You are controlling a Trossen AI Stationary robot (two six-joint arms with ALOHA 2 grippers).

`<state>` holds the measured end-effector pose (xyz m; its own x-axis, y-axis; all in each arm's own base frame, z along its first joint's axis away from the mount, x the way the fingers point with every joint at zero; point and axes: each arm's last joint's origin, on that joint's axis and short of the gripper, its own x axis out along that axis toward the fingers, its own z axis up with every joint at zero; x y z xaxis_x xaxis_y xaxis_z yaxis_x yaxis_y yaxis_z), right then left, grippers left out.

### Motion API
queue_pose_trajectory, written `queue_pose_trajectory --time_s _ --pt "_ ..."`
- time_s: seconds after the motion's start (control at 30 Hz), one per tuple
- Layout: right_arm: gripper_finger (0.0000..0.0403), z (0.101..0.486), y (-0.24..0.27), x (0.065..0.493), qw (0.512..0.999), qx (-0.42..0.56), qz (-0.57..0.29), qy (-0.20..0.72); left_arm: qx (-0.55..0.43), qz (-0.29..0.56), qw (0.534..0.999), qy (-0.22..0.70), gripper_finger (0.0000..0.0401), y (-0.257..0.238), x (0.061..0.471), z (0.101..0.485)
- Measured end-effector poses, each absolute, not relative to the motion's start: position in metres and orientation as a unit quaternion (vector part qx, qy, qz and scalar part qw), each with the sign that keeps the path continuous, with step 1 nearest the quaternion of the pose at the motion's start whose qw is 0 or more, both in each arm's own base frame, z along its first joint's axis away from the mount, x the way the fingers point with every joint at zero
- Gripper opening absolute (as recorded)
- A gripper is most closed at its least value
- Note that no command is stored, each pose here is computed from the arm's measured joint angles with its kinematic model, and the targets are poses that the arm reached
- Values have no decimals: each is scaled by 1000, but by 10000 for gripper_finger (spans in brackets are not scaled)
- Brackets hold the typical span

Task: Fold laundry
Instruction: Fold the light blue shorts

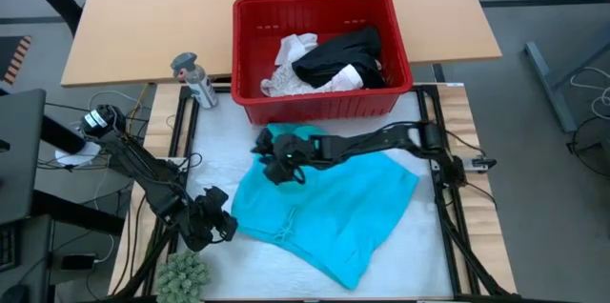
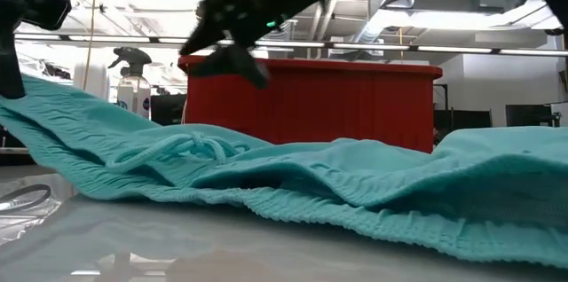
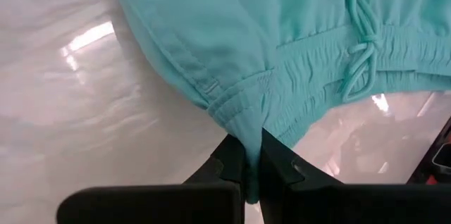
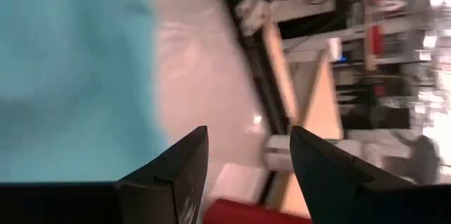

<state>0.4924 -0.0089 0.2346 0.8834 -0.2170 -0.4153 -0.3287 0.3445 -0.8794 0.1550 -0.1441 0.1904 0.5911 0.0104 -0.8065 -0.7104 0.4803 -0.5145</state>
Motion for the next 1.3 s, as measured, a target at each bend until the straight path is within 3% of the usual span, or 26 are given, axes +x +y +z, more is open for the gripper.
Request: queue_pose_trajectory --time_s 0.17,0.3,0.47,0.7,1.1,1.3 --pt "226 228 -33 530 778 -573 14 258 -448 210 748 442 0 -145 155 189" --pt "226 217 -49 546 758 -565 44 323 -443 201 743 460 0 -144 156 189" --pt "226 206 -61 549 691 -589 115 402 -432 197 746 466 0 -141 159 189" --pt "226 198 -69 548 624 -647 149 412 -431 197 747 466 0 -139 161 189" --pt "224 188 -84 547 635 -635 184 398 -443 183 752 452 0 -141 164 191" --pt "213 168 -88 551 608 -654 199 404 -439 177 756 452 0 -140 166 192"
